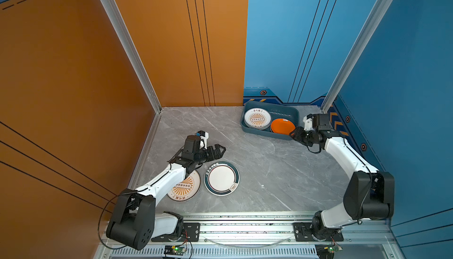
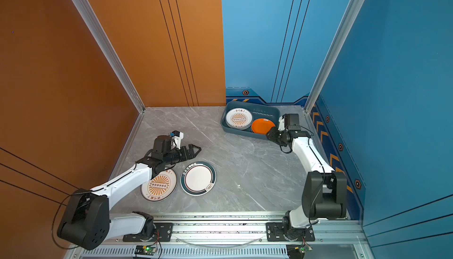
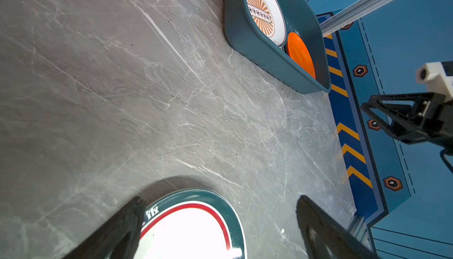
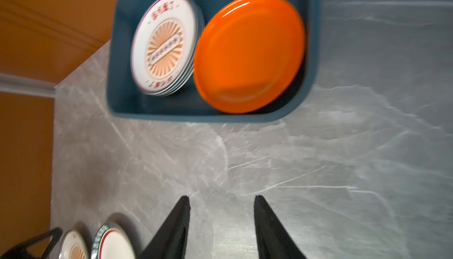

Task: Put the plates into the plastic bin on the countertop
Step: 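Withdraw the left gripper from the bin while the right gripper reaches the white green-rimmed plate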

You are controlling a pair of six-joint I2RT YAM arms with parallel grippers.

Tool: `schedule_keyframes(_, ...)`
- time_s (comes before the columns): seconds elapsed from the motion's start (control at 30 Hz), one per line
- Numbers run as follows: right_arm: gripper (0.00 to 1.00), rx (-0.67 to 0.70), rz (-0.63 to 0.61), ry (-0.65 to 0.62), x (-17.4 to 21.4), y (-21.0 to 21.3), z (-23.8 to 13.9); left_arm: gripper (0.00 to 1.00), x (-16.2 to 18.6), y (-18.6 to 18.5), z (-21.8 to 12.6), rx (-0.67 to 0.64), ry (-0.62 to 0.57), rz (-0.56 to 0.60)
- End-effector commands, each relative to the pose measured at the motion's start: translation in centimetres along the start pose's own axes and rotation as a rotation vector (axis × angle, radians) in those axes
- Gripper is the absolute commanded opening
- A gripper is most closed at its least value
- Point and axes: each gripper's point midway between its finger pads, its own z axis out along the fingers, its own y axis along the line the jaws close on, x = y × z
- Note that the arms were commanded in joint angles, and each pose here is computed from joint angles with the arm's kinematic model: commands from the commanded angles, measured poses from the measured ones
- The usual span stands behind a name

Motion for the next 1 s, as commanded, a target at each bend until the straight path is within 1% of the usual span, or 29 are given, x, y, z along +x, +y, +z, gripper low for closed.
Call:
schedule_keyframes(0.0,0.46,-0.164,-0.028,0.106,5.2,3.8,0.7,0.98,-0.5,0.9,-0.5,-0.038,-0.023,-0.024)
schedule_keyframes(0.13,0.46,-0.221,-0.037,0.146,10.3,5.8,1.2,0.98,-1.3,0.8,-0.8,-0.041,-0.047,-0.026)
schedule_keyframes(0.23,0.46,-0.243,-0.039,0.148,12.6,6.9,1.3,0.98,-1.7,0.7,-0.9,-0.042,-0.056,-0.027)
schedule_keyframes(0.37,0.47,-0.26,-0.027,0.15,14.8,7.9,2.3,0.98,-2.0,0.8,-0.7,-0.046,-0.062,-0.042)
schedule_keyframes(0.53,0.47,-0.28,-0.031,0.208,17.5,9.4,4.9,0.98,-2.1,0.7,-0.4,-0.031,-0.068,-0.065)
schedule_keyframes(0.97,0.46,-0.349,-0.016,0.316,22.5,13.1,10.2,0.98,-2.2,1.0,-0.7,-0.046,-0.073,-0.06)
